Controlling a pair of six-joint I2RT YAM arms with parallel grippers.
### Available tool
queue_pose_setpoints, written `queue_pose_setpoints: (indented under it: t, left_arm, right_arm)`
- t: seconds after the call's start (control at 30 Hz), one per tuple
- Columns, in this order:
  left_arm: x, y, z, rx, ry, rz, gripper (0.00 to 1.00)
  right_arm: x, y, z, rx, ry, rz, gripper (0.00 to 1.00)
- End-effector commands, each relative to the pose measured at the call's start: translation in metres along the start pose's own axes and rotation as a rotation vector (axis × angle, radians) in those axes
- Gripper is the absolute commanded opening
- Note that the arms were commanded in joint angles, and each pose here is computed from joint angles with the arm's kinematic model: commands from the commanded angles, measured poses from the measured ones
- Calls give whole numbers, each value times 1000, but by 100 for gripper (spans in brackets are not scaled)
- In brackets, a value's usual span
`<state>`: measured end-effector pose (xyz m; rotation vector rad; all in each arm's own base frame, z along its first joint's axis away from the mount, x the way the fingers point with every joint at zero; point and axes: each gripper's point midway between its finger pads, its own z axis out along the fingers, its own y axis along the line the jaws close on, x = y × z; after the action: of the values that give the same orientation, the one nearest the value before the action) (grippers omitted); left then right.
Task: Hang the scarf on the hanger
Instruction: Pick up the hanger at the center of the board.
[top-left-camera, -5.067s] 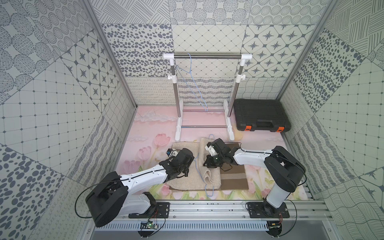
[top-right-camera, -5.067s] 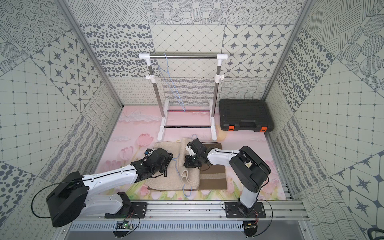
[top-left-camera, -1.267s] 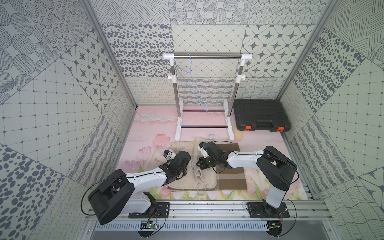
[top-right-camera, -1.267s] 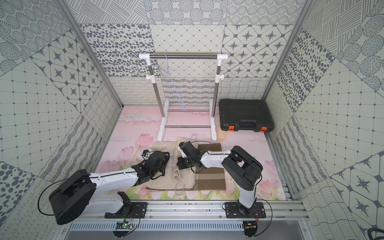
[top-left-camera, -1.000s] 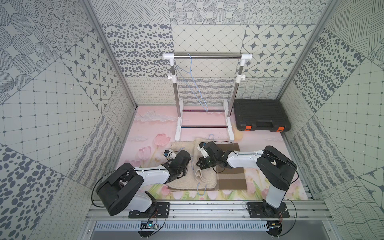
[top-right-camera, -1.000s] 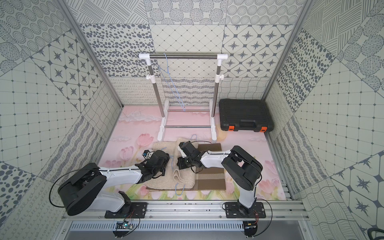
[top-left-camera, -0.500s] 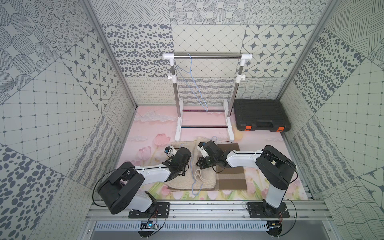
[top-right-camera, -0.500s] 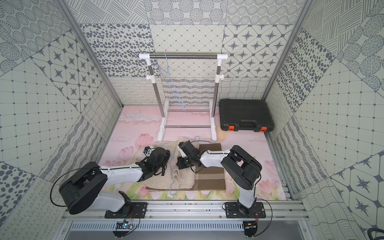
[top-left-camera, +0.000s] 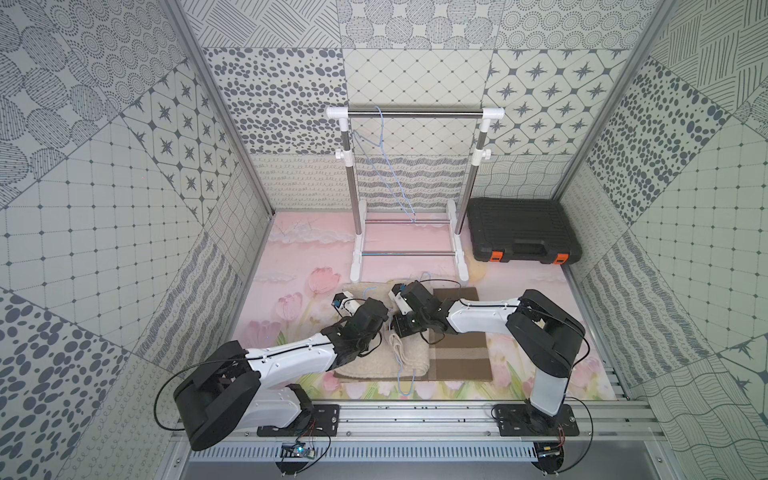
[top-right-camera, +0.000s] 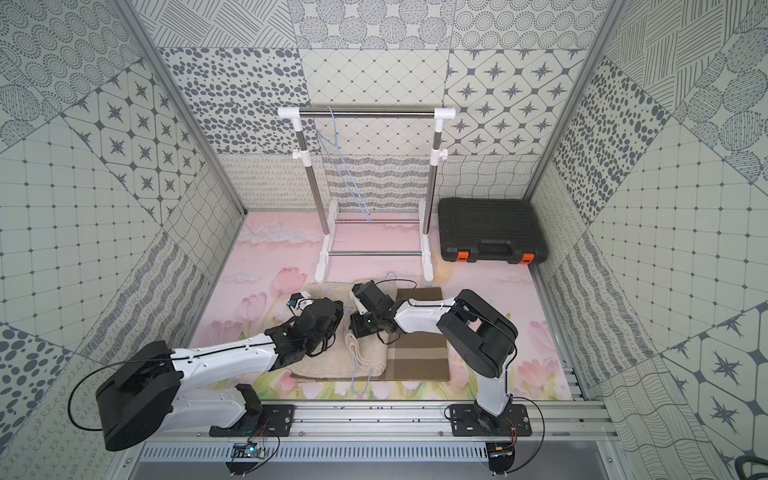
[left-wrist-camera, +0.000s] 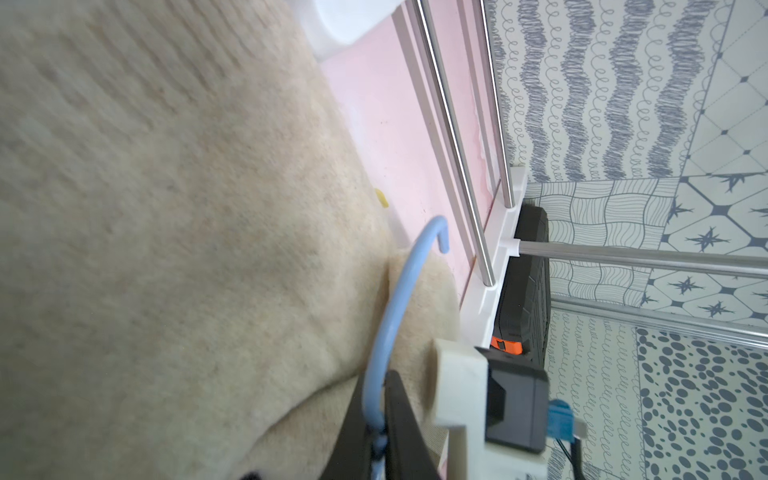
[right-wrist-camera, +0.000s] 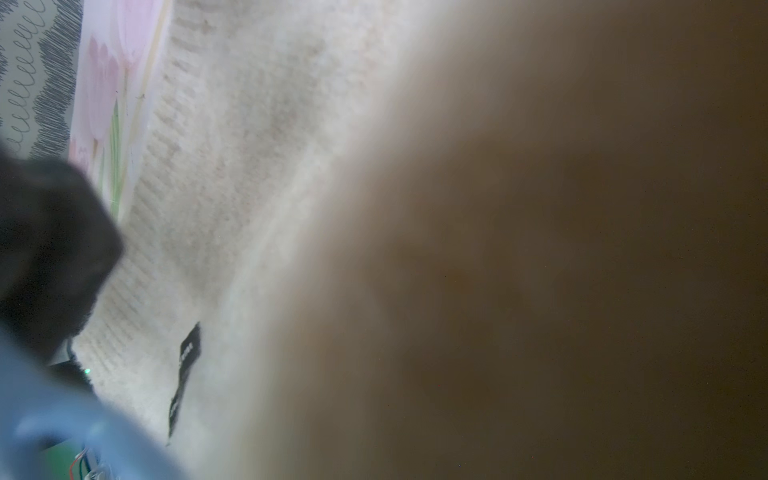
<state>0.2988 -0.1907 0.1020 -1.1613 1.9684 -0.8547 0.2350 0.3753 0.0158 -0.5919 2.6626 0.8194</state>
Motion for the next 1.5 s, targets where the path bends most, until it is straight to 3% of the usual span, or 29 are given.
queue_pose_setpoints:
  t: [0.0, 0.1, 0.23, 0.63, 0.83, 0.97, 1.1, 1.27, 1.37, 1.47]
  left_arm:
    - [11, -12, -12, -10, -4, -11, 0]
    - [14, -15, -13, -14, -7, 6, 0]
    - [13, -4, -10, -39, -18, 19, 0]
    - [13, -12, -12, -28, -26, 44, 0]
    - [17, -15, -12, -25, -17, 51, 0]
    - [19, -15, -10, -25, -13, 51, 0]
    - [20, -19, -9, -18, -11, 54, 0]
    - [24, -24, -8, -6, -2, 48, 0]
    - [31, -25, -4, -5, 11, 38, 0]
    - [38, -29, -2, 6, 23, 27, 0]
  right_arm:
    - [114, -82, 26, 303, 327, 6, 10]
    - [111, -79, 17, 293, 311, 1, 38]
    - [88, -59, -15, 214, 226, 32, 47]
    - [63, -22, -72, 118, 156, 18, 37]
    - [38, -11, -90, 85, 79, 19, 47]
    - [24, 0, -76, 31, 65, 19, 47]
    - [27, -5, -58, 31, 86, 34, 39]
    - [12, 12, -77, -24, 23, 10, 44]
    - [16, 11, -63, -35, 60, 19, 37]
    - [28, 7, -32, -74, 99, 54, 17]
